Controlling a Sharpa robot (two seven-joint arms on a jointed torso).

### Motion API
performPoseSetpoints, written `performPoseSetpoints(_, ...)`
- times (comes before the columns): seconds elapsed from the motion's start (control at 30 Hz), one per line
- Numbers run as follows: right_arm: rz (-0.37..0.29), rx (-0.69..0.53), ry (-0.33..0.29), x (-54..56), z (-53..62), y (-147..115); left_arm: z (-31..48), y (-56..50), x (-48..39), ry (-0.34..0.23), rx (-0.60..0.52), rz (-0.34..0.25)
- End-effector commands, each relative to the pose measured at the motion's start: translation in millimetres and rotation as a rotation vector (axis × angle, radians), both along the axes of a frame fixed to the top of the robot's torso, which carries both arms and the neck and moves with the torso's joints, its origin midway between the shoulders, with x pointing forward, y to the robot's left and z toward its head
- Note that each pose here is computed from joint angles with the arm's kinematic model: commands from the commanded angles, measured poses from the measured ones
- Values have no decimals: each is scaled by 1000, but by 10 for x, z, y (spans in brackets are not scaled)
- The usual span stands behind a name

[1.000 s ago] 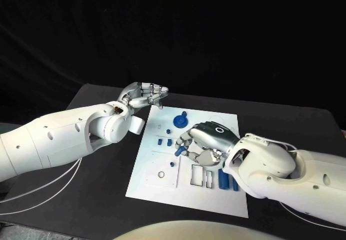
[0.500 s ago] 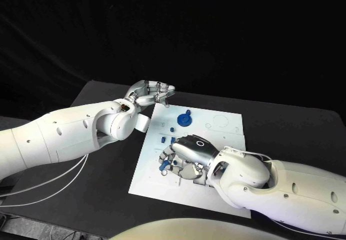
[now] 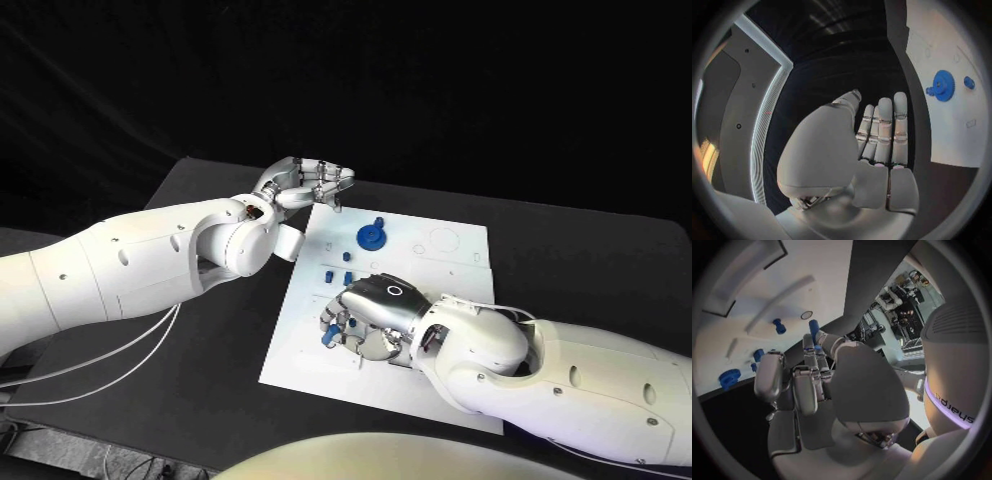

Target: Assemble the parts on the task board

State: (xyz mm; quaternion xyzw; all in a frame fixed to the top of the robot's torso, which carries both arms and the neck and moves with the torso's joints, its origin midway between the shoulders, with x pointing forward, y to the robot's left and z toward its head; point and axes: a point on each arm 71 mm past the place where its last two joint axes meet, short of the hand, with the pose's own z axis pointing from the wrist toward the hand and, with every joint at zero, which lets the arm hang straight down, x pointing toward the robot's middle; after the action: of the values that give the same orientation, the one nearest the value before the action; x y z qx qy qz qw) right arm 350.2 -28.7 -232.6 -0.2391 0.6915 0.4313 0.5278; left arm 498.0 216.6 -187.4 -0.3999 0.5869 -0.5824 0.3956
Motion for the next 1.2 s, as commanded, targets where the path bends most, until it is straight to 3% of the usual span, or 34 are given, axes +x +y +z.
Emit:
performPoseSetpoints(0.03, -1, -57, -25, 6, -39, 7, 7, -28, -5, 0, -12, -18)
performPoseSetpoints(0.5, -4, -131, -43, 20, -106, 41, 6, -23, -6, 2, -11, -17)
performPoseSetpoints(1.2, 21, -118, -35, -35, -120, 128, 5, -17, -4, 3, -10, -15)
